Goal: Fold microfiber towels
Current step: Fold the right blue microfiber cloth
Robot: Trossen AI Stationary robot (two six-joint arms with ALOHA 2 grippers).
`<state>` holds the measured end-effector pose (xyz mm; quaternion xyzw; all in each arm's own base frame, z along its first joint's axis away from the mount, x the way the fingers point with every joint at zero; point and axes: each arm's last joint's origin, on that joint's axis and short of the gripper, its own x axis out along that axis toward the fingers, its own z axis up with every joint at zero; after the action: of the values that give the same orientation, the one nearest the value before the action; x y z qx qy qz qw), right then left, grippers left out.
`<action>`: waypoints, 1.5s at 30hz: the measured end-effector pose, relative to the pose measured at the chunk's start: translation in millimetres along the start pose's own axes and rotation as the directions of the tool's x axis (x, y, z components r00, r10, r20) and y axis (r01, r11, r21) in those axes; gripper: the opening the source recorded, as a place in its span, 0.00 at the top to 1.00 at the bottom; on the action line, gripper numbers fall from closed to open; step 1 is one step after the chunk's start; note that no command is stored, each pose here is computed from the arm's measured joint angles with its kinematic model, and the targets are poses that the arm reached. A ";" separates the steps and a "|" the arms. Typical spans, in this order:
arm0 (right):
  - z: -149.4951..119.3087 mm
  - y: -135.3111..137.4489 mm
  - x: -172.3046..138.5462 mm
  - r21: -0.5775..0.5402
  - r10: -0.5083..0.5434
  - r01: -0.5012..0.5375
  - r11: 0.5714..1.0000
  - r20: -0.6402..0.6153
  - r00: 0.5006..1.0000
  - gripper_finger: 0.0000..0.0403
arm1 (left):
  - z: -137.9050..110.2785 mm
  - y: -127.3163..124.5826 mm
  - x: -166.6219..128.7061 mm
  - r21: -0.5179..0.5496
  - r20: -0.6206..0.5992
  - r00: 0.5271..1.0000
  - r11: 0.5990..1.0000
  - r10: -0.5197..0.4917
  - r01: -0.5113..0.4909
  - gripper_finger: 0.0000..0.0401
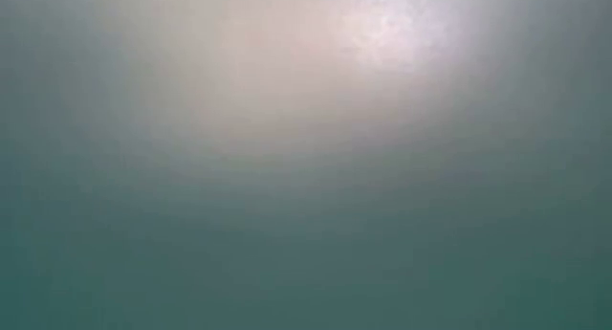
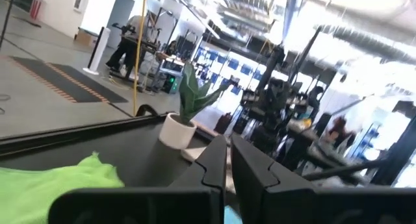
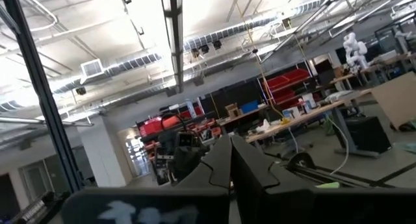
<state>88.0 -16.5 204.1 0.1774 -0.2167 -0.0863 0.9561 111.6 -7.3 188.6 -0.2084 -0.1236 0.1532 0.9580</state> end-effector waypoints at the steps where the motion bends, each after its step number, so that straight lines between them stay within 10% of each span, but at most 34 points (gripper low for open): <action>1: 0.1 0.1 0.0 0.006 0.001 -0.001 1.000 0.001 1.000 1.00 | 1.3 -0.5 0.0 -0.010 0.012 1.000 1.000 -0.004 0.004 0.94; 45: -10.5 -2.4 -0.6 -0.185 0.011 -0.034 0.982 -0.124 0.992 1.00 | 4.7 -0.8 -0.1 0.241 0.049 0.999 0.970 0.011 -0.022 0.94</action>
<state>91.9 -15.4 194.1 0.0894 -0.1508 -0.0844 0.9809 110.3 -6.4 193.1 -0.0878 -0.1253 0.1799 0.9717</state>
